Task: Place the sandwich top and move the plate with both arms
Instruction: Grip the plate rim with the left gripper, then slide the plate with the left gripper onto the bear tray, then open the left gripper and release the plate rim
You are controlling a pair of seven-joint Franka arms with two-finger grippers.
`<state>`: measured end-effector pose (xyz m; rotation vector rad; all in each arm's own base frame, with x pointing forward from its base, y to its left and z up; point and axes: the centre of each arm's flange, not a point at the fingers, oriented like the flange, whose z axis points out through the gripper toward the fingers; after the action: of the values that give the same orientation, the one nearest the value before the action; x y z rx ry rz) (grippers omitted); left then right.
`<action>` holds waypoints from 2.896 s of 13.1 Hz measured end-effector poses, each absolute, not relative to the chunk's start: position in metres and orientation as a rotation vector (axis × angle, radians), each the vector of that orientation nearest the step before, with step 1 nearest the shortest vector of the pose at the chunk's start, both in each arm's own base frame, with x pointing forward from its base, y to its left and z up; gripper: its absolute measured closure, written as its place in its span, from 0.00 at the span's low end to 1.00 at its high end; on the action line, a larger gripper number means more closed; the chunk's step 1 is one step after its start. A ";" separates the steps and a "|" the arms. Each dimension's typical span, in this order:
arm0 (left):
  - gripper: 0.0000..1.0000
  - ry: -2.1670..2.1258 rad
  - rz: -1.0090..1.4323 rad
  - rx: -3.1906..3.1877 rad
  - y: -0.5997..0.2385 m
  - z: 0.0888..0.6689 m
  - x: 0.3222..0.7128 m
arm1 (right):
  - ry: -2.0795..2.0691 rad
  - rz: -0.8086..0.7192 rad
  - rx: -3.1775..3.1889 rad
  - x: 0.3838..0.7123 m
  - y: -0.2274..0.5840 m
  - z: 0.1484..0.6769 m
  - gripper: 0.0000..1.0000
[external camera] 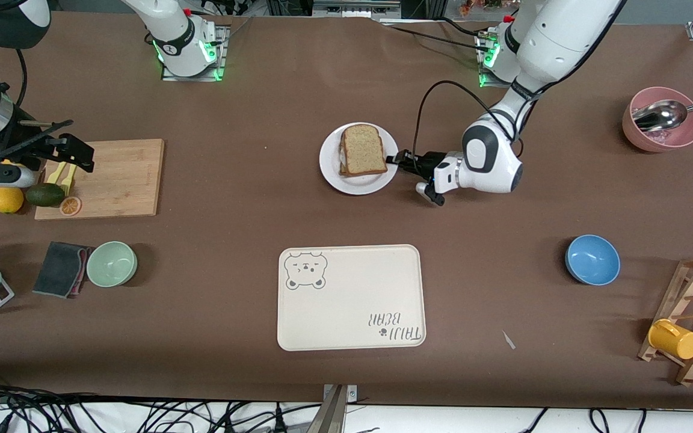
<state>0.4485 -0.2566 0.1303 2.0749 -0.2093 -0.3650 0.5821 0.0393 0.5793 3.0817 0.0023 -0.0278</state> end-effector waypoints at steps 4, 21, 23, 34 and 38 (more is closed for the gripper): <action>0.95 -0.205 -0.291 2.007 -0.233 0.159 0.492 | -0.013 -0.043 3.126 0.584 0.040 0.576 0.00; 0.95 0.070 -0.220 2.069 -0.217 0.200 0.677 | -0.068 -0.077 3.124 0.590 0.048 0.577 0.00; 0.95 0.095 -0.190 2.062 -0.211 0.197 0.699 | -0.069 -0.077 3.124 0.590 0.048 0.577 0.00; 0.95 0.192 -0.115 2.100 -0.246 0.146 0.725 | -0.102 -0.078 3.122 0.590 0.051 0.576 0.00; 0.95 0.207 -0.136 2.104 -0.244 0.128 0.722 | -0.095 -0.077 3.122 0.590 0.054 0.577 0.00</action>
<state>0.7217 -0.2440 0.1276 2.1043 0.2069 -0.1357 0.5896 0.0538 0.5766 3.1223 -0.0948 -0.0769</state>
